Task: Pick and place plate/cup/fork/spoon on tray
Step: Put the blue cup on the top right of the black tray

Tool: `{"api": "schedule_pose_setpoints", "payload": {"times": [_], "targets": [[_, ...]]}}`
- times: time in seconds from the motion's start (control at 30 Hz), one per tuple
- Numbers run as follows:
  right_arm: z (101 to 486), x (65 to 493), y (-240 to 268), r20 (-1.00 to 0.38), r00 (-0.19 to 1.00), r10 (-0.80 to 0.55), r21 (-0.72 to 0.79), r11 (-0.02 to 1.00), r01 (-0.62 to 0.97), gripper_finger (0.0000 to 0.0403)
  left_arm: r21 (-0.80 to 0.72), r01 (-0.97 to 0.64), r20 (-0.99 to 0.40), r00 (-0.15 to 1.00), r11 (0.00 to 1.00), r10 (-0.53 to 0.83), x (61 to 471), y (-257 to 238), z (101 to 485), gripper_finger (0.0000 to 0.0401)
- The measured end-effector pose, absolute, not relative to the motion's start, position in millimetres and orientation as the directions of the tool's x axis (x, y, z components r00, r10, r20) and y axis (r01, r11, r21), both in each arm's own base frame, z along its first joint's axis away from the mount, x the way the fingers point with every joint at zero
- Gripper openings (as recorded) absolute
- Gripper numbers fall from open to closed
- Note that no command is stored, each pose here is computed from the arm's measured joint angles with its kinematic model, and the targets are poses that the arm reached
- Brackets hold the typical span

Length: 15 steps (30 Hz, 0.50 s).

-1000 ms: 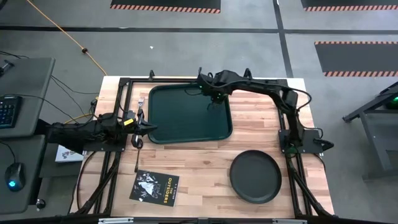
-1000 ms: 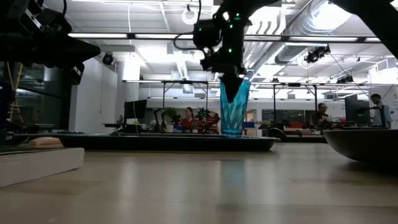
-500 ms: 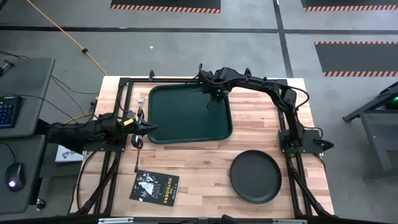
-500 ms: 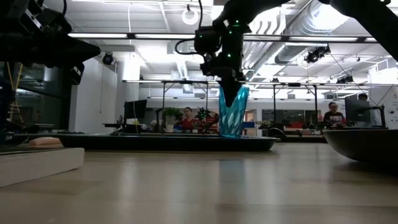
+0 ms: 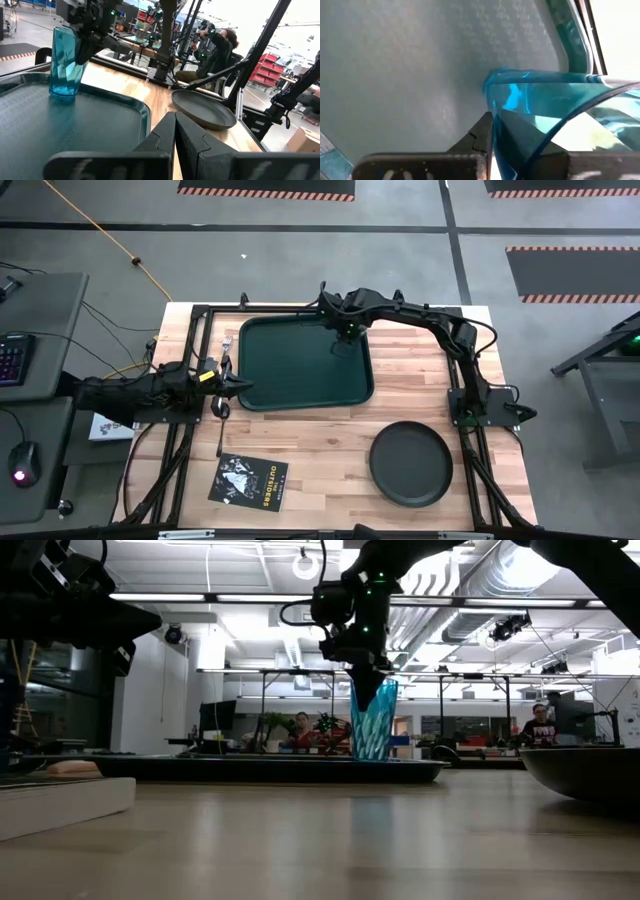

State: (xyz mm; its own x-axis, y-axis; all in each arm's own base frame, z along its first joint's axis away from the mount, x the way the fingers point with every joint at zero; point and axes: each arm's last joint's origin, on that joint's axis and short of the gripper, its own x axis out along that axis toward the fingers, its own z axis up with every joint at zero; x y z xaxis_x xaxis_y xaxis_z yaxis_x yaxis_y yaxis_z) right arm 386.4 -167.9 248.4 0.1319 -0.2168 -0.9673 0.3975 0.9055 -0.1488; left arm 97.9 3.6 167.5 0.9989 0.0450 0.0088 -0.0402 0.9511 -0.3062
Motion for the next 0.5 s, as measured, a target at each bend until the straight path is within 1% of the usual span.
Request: {"api": "schedule_pose_setpoints", "payload": {"times": [0.17, 0.23, 0.4, 0.5], "targets": [[248.7, 388.0, -168.4, -0.964, 0.149, -0.220, -0.142, 0.899, 0.413, 0.0027, -0.306, -0.040, 0.009, 0.999, 0.951, 0.045, 97.8, 3.6, 167.6, 0.0001], [248.7, 388.0, -168.4, -0.964, 0.149, -0.219, -0.140, 0.899, 0.414, 0.0034, -0.306, -0.040, 0.009, 0.999, 0.951, 0.045, 97.8, 3.6, 167.6, 0.0001], [248.9, 388.5, -168.8, -0.962, 0.153, -0.227, -0.146, 0.899, 0.412, 0.0076, -0.306, -0.040, 0.009, 0.999, 0.951, 0.045, 97.9, 3.6, 167.5, 0.0001], [249.7, 391.1, -169.8, -0.954, 0.178, -0.241, -0.153, 0.903, 0.401, 0.0107, -0.306, -0.040, 0.009, 0.999, 0.951, 0.045, 97.8, 3.6, 167.6, 0.0001]]}}
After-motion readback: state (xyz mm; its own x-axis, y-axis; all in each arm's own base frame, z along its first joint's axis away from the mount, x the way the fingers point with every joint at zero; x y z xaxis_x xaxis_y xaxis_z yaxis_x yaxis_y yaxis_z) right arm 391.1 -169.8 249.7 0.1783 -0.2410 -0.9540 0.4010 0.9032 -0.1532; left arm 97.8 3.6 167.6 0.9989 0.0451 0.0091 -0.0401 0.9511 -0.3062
